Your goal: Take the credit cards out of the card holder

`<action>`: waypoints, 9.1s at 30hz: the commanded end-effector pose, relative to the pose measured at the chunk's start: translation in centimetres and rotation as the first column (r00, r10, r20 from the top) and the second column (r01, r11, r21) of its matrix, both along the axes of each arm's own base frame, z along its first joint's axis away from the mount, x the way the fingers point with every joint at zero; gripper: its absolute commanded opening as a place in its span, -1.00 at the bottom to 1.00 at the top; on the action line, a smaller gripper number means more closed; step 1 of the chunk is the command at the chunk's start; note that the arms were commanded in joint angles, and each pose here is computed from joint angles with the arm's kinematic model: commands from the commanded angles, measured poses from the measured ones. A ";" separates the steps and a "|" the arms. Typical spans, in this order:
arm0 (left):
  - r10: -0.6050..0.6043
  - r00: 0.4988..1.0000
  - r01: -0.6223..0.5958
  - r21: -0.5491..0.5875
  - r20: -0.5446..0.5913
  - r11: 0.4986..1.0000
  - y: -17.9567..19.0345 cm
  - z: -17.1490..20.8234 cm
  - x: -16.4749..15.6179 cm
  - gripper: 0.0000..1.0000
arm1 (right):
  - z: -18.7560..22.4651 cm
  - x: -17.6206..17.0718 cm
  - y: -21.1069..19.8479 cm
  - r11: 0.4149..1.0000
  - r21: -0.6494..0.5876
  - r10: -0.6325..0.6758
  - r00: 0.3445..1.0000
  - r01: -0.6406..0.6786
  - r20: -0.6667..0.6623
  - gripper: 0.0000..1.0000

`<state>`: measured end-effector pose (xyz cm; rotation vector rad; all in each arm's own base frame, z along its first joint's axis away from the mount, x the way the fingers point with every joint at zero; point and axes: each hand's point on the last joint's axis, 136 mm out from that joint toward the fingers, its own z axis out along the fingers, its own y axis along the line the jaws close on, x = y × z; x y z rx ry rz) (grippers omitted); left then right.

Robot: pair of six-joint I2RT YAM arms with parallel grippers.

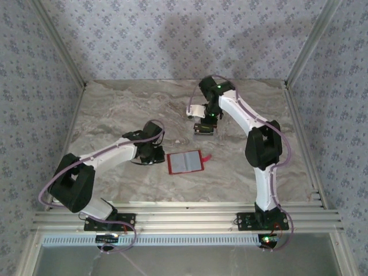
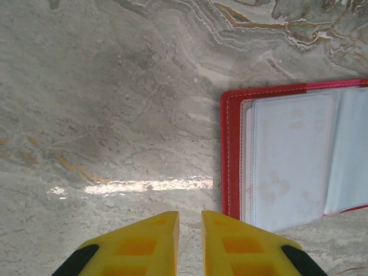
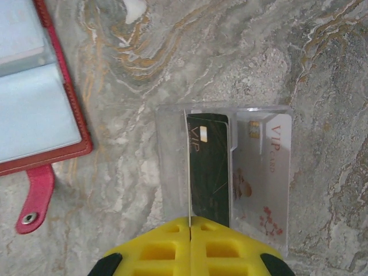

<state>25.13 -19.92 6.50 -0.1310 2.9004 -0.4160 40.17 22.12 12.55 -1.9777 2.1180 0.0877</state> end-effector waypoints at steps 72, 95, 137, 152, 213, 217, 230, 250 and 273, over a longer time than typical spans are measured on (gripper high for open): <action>0.034 0.999 -0.033 -0.021 0.018 0.999 0.4 1.1 1.6 -0.61 | 3.7 1.3 0.3 0.946 0.178 -0.300 0.938 0.270 0.173 -0.47; 0.080 0.996 -0.077 -0.105 0.026 0.991 1.6 0.9 4.5 -0.62 | 1.8 -9.9 3.6 0.298 0.155 -0.783 0.334 0.942 -0.525 -0.66; 0.191 0.981 -0.180 -0.189 0.044 0.965 6.6 2.3 2.8 -0.48 | -10.0 -15.4 12.4 0.436 -0.152 -0.835 0.335 0.887 -0.437 -0.33; 0.130 0.991 -0.121 -0.172 0.038 0.978 3.6 1.8 3.1 -0.48 | -10.0 -14.5 9.6 0.402 -0.151 -0.898 0.356 0.903 -0.257 -0.27; -0.076 0.989 0.043 -0.246 -0.125 0.968 -8.0 -2.7 0.9 -0.69 | -7.0 -13.5 0.9 0.250 -0.131 -0.967 0.240 0.959 -0.085 -0.25; -0.075 0.989 0.043 -0.244 -0.124 0.969 -7.9 -2.6 0.9 -0.69 | -7.9 -13.7 0.1 0.230 -0.149 -0.971 0.217 0.962 -0.101 -0.25; -0.084 0.991 0.056 -0.247 -0.107 0.967 -8.2 -1.7 1.2 -0.68 | -10.4 -15.2 0.1 0.215 -0.196 -0.954 0.163 0.957 -0.250 -0.32; -0.135 0.980 0.110 -0.160 -0.150 0.981 -8.1 -2.8 0.5 -0.69 | -5.7 -15.3 0.6 0.191 -0.094 -0.942 0.155 0.977 -0.296 -0.33; -0.118 0.975 0.105 -0.080 -0.185 0.991 -6.4 -4.6 -0.4 -0.72 | -7.7 -12.7 8.8 0.169 -0.112 -0.728 0.048 0.979 -0.684 -0.52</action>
